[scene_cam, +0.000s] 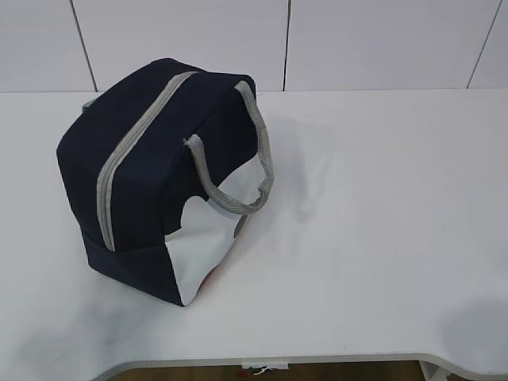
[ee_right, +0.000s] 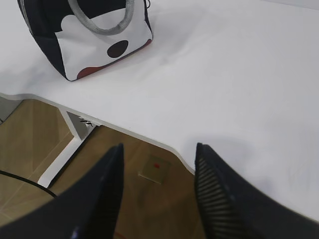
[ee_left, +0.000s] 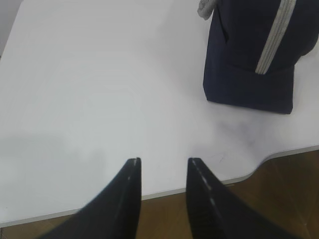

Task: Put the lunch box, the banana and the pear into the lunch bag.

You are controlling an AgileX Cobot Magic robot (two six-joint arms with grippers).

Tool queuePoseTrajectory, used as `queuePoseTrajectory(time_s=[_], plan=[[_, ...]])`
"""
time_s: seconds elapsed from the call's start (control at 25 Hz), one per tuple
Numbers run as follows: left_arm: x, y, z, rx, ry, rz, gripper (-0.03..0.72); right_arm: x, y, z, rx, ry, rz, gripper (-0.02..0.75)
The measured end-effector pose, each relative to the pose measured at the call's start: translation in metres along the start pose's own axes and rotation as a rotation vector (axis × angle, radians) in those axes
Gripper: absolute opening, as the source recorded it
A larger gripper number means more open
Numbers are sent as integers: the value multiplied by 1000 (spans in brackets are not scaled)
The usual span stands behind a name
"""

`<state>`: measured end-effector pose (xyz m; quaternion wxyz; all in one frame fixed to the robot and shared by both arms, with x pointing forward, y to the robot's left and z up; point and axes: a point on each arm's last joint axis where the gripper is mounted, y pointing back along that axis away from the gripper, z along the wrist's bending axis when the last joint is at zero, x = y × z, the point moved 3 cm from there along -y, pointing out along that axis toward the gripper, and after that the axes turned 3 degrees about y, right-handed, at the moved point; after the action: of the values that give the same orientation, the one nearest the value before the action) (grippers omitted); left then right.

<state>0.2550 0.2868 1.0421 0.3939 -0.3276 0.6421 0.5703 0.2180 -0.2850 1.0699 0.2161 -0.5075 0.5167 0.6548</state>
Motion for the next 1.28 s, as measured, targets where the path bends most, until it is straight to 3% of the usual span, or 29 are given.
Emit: queuePoseTrajectory(time_s=[0.36, 0.76, 0.96, 1.28], plan=[[0, 0, 0, 0, 0, 0, 234, 6, -4, -15, 115, 37, 41, 382], [0, 0, 0, 0, 0, 0, 234, 31, -32, -19, 119, 35, 170, 382], [0, 0, 0, 0, 0, 0, 235, 27, -40, -25, 169, 60, 110, 382], [0, 0, 0, 0, 0, 0, 235, 27, -44, -22, 139, 58, 96, 382]])
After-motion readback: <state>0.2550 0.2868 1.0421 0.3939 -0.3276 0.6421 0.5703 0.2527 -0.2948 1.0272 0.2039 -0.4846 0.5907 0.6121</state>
